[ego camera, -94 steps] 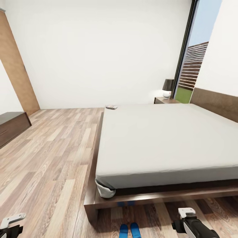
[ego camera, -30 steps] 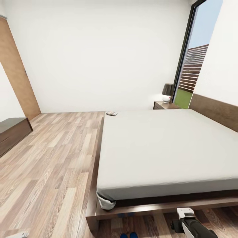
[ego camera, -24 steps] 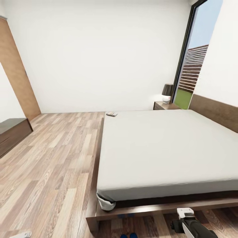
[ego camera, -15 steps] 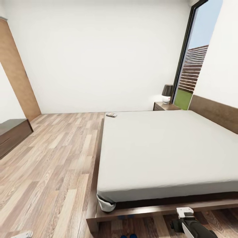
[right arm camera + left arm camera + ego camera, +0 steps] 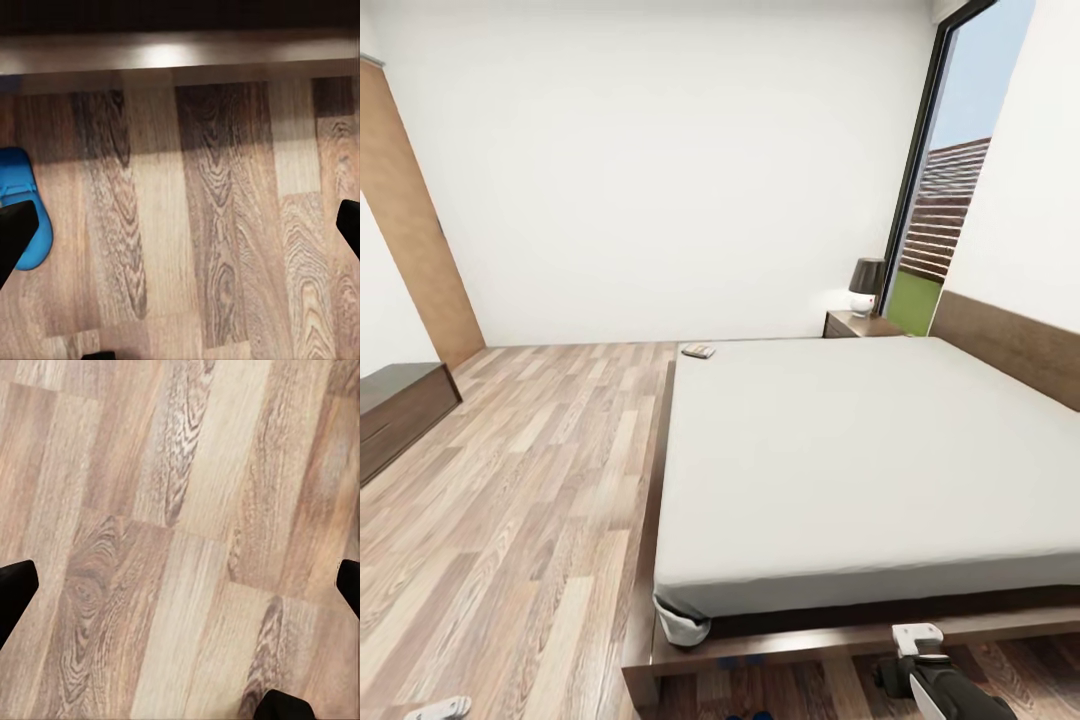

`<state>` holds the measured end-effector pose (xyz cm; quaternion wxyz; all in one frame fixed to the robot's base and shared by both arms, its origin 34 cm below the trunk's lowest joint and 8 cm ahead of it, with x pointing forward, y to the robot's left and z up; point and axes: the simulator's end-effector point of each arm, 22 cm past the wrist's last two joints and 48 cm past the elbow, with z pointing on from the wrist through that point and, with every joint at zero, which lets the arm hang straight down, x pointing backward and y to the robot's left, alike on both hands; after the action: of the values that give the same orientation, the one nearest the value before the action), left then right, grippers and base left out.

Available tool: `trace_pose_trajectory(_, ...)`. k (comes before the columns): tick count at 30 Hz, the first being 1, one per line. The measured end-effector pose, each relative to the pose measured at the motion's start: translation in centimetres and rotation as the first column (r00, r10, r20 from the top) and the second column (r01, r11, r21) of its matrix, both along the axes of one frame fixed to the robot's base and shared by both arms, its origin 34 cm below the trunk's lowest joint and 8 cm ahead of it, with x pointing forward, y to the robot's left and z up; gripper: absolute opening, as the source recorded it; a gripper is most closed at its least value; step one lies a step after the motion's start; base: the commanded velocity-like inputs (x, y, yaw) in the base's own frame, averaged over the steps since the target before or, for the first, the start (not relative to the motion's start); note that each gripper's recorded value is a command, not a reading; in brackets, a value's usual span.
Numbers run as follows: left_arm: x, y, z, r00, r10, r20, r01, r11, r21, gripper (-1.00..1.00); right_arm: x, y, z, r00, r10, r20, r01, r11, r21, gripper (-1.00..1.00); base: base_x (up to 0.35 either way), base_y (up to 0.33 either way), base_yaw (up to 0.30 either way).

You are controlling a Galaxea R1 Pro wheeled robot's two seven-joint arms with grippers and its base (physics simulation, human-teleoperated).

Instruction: In the bedroom, move the book from the bed onto either nightstand, and place the two sandals side by side next to the bed.

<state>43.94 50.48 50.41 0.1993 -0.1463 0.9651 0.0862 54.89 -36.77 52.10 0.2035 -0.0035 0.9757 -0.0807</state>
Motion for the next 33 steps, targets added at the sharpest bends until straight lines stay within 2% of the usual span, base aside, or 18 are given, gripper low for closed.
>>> trace_pose_trajectory(12,0.1,-1.0,1.7,1.000,-0.003,-0.006,0.003,1.000,-0.024,1.00,0.2,0.8,2.0,1.000,0.004,0.003,-0.004,1.000,0.009,1.00,0.000,0.000,0.000)
trace_pose_trajectory(20,0.7,-5.3,1.6,1.000,-0.020,0.007,0.020,0.997,-0.075,1.00,0.3,1.5,2.9,1.000,0.008,0.003,-0.008,1.000,0.018,1.00,0.000,0.000,0.000)
trace_pose_trajectory(33,2.8,-6.0,2.8,0.994,-0.039,0.102,0.044,0.998,-0.047,1.00,0.3,2.0,3.3,1.000,0.006,0.005,-0.006,1.000,0.026,1.00,0.000,0.000,0.000)
